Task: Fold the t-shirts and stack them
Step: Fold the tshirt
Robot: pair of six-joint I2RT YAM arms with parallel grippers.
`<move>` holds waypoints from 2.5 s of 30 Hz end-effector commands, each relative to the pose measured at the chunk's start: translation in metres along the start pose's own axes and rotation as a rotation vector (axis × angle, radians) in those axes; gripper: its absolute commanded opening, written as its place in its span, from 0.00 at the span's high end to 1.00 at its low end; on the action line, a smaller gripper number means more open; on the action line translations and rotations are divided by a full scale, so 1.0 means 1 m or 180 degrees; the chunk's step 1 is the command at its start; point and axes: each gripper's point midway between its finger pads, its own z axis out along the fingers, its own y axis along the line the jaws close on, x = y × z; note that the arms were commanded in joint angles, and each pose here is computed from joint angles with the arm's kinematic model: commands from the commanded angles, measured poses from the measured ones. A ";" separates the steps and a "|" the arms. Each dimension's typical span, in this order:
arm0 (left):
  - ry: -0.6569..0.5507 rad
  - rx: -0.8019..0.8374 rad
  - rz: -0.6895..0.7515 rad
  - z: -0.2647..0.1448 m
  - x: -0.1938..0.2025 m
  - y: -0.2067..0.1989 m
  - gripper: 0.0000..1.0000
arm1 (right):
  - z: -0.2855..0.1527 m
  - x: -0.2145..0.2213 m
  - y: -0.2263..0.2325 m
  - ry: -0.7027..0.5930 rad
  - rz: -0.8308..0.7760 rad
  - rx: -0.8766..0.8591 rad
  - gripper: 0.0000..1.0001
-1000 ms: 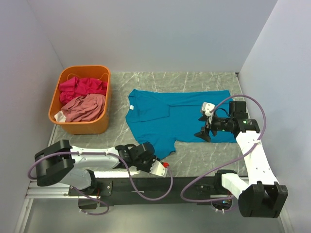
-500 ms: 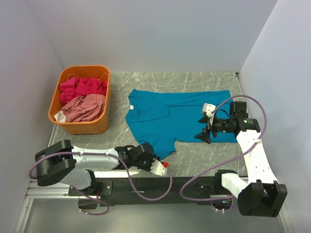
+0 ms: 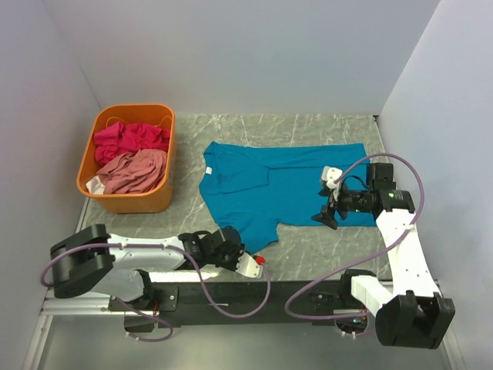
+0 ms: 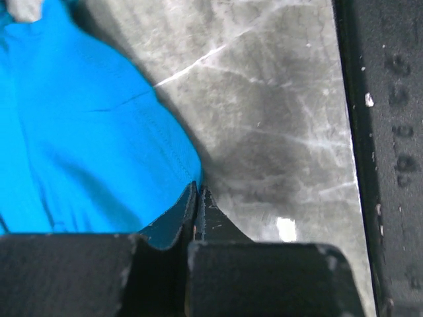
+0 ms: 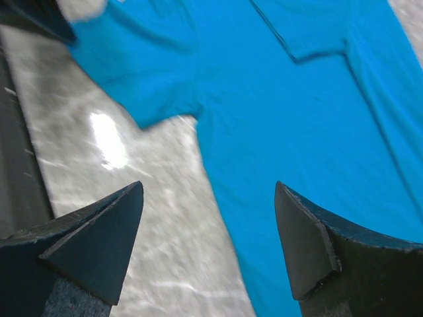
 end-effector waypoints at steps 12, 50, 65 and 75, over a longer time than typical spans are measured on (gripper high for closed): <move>-0.0289 -0.0199 -0.0305 -0.046 -0.020 0.009 0.99 | -0.073 0.125 -0.042 0.1688 -0.0601 0.0284 0.21; -0.0214 -0.0468 -0.0529 -0.058 -0.003 0.018 1.00 | -0.135 0.218 -0.084 0.2459 -0.0974 -0.0552 0.56; -0.0258 -0.0490 -0.0514 -0.058 -0.004 0.018 1.00 | -0.122 0.260 -0.077 0.2529 -0.1314 -0.0685 0.64; -0.0233 -0.0499 -0.0524 -0.057 -0.002 0.019 1.00 | -0.126 0.274 -0.084 0.2559 -0.1294 -0.0665 0.64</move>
